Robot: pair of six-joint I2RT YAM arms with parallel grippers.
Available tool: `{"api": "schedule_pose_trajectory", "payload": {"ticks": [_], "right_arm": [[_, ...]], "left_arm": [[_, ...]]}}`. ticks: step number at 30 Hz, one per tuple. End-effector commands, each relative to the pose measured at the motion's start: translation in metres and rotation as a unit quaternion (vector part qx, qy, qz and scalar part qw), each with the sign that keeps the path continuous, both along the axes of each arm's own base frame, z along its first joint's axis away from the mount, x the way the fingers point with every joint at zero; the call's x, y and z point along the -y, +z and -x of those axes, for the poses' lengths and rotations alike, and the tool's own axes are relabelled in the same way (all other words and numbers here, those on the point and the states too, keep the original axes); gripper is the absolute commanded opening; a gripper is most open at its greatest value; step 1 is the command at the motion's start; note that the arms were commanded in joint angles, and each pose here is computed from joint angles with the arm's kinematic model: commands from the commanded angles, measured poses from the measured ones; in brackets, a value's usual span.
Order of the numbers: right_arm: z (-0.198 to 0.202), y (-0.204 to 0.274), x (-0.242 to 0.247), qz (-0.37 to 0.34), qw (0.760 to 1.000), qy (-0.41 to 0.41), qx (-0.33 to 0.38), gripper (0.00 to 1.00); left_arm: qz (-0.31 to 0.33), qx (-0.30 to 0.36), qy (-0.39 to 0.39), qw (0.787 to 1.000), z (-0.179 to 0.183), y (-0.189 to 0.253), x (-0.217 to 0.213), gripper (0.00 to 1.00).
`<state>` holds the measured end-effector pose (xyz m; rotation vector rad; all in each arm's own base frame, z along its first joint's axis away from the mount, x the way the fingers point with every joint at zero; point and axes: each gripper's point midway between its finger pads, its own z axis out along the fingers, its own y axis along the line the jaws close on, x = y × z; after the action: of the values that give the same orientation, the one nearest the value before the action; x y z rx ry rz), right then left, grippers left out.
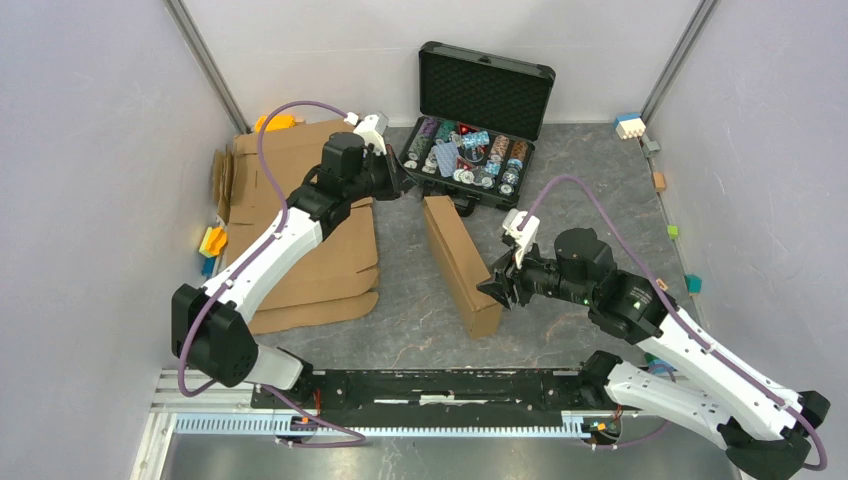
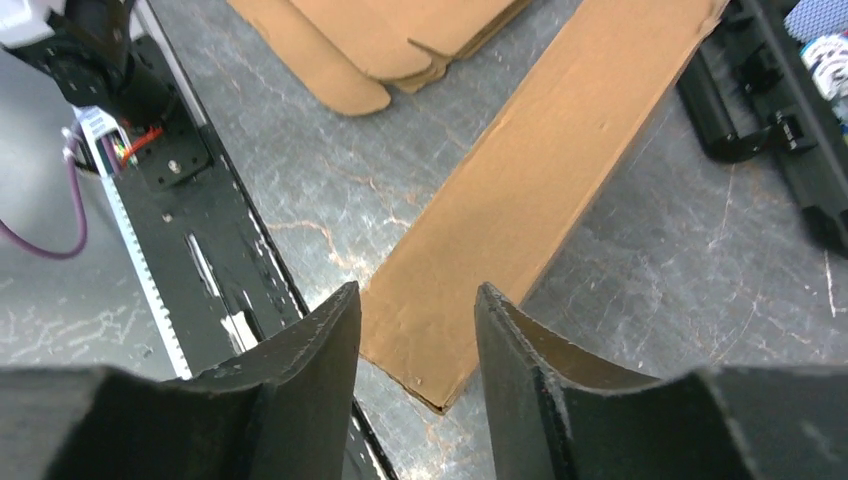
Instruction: Fold the paper box
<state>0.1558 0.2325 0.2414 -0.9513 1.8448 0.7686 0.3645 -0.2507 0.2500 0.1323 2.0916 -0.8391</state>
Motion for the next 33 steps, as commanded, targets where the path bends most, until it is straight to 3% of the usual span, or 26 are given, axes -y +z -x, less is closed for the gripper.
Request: {"api": "schedule_pose_trajectory", "payload": {"ticks": [1, 4, 8, 24, 33], "right_arm": [[-0.006, 0.039, -0.002, -0.036, 0.999, -0.012, 0.029, 0.46], [-0.005, 0.032, -0.003, -0.030, 0.999, -0.009, 0.020, 0.15], [0.000, 0.007, -0.006, -0.015, 1.000, 0.005, -0.007, 0.00], [0.017, -0.095, 0.018, 0.059, 0.995, -0.014, -0.082, 0.00], [0.002, -0.022, 0.006, 0.019, 0.999, -0.013, -0.026, 0.00]], "left_arm": [[0.034, 0.043, -0.025, 0.998, 0.000, 0.036, 0.008, 0.02], [0.060, 0.031, -0.060, 0.996, 0.003, 0.035, 0.023, 0.02], [0.088, 0.005, -0.097, 0.991, 0.006, 0.024, 0.040, 0.02], [0.070, -0.081, -0.128, 0.986, 0.025, -0.087, 0.043, 0.02], [0.073, -0.062, -0.130, 0.987, 0.018, -0.065, 0.045, 0.02]]}}
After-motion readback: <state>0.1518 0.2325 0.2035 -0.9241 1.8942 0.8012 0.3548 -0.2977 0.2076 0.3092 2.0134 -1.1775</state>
